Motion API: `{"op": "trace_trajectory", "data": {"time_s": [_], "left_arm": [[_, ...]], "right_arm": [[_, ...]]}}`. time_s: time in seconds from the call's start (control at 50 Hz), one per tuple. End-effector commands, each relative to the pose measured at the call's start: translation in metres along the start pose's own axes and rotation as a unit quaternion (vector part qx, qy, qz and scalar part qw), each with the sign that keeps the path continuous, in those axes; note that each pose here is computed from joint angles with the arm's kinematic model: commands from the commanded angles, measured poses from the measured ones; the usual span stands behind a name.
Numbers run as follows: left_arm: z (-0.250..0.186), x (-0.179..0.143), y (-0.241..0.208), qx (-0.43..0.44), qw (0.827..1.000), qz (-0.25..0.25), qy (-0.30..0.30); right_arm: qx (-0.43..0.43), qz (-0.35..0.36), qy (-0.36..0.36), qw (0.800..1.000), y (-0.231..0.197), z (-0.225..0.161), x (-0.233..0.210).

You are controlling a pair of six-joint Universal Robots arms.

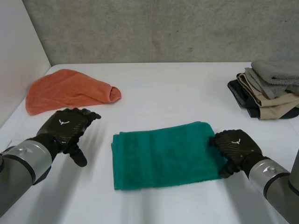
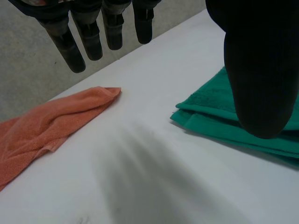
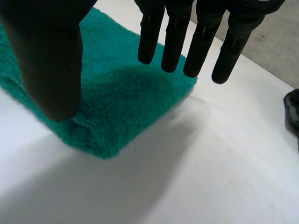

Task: Fold the laundry.

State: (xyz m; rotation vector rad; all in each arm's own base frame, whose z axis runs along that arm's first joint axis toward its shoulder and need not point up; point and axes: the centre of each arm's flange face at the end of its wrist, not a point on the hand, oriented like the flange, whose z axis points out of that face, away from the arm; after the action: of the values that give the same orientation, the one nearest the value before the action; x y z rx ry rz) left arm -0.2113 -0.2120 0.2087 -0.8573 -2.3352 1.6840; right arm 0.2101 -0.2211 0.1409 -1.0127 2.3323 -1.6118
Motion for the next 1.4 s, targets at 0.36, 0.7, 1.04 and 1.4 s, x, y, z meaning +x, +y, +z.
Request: {"op": "trace_trajectory", "data": {"time_s": [0.36, 0.7, 1.04, 1.4], "left_arm": [[-0.007, -0.012, -0.008, 0.018, 1.0, -0.003, -0.024], [-0.005, -0.001, -0.012, 0.022, 0.999, -0.029, -0.004], [0.011, 0.082, -0.011, -0.006, 0.996, -0.048, 0.078], [0.032, 0.067, 0.021, -0.116, 0.993, -0.004, 0.012]], "right_arm": [[0.203, -0.168, -0.039, 0.964, -0.09, -0.029, -0.095], [0.166, -0.125, -0.138, 0.968, -0.065, -0.006, -0.172], [0.032, 0.154, -0.137, 0.978, -0.076, 0.026, -0.088], [0.012, 0.004, -0.063, 0.998, -0.066, 0.043, -0.092]]}}
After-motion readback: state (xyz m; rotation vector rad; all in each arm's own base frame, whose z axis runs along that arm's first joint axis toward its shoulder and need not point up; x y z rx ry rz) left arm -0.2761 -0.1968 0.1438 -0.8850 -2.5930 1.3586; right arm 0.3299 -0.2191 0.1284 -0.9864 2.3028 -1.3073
